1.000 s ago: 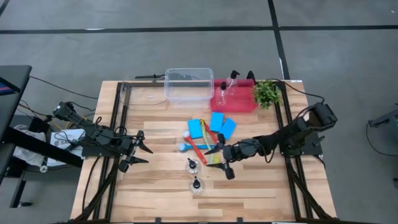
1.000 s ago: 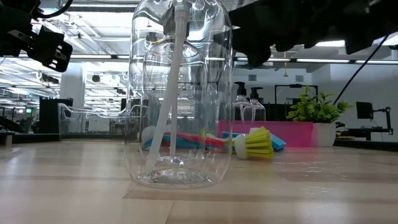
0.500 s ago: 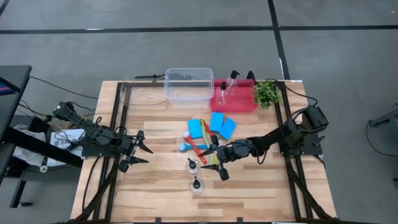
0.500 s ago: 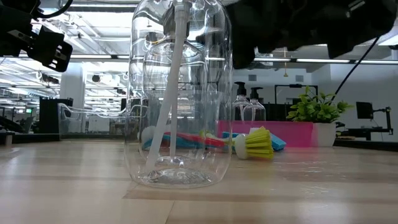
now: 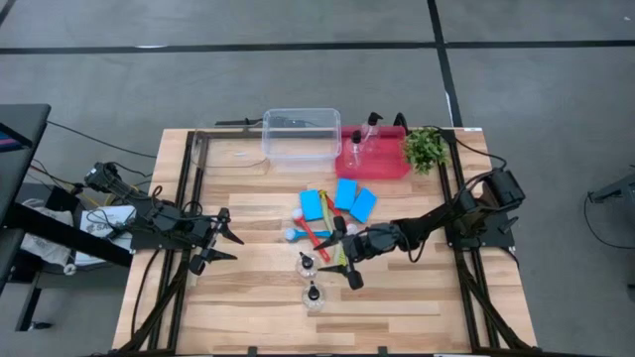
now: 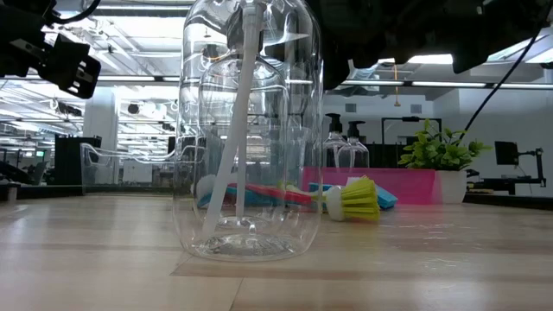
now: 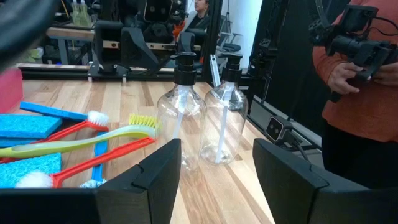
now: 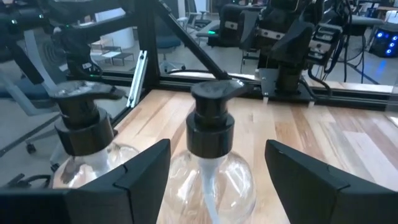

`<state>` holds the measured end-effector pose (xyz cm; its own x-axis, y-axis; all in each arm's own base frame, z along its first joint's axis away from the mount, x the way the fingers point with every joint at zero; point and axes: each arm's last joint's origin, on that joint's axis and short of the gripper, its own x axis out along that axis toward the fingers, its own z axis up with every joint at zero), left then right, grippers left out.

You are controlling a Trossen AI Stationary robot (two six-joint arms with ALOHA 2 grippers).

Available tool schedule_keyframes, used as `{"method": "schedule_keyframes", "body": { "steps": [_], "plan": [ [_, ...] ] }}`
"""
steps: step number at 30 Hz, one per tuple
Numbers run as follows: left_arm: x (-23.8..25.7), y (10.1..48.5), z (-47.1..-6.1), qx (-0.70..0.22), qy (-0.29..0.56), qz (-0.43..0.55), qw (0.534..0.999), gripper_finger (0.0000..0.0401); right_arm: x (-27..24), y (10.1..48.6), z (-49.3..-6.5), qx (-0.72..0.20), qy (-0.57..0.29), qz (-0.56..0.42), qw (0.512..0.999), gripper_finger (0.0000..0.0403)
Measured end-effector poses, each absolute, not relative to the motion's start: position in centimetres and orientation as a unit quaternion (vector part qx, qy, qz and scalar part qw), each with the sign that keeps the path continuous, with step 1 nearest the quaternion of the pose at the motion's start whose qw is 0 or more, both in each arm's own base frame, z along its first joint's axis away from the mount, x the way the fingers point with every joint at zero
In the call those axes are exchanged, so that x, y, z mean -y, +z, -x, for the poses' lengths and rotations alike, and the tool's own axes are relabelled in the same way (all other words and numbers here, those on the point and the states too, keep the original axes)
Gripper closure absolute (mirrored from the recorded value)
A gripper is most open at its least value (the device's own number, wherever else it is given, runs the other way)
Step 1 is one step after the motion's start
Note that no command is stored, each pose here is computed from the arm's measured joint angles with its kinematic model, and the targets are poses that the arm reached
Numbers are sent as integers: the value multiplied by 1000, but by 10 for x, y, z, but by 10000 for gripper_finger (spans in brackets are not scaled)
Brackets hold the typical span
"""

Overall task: Pick & Place Kitchen Sink Supplies
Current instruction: Put the transparent bottle into the red bin

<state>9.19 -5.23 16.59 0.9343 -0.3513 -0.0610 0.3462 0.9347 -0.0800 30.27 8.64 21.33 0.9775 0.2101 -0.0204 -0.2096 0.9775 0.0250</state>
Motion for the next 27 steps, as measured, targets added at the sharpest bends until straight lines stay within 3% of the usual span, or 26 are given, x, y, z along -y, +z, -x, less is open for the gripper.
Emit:
{"method": "schedule_keyframes", "body": {
  "steps": [27],
  "plan": [
    [52,167,-92,-32,-178,36,983,199,-88,211,-324,15,129,-27,991,147]
  ]
}}
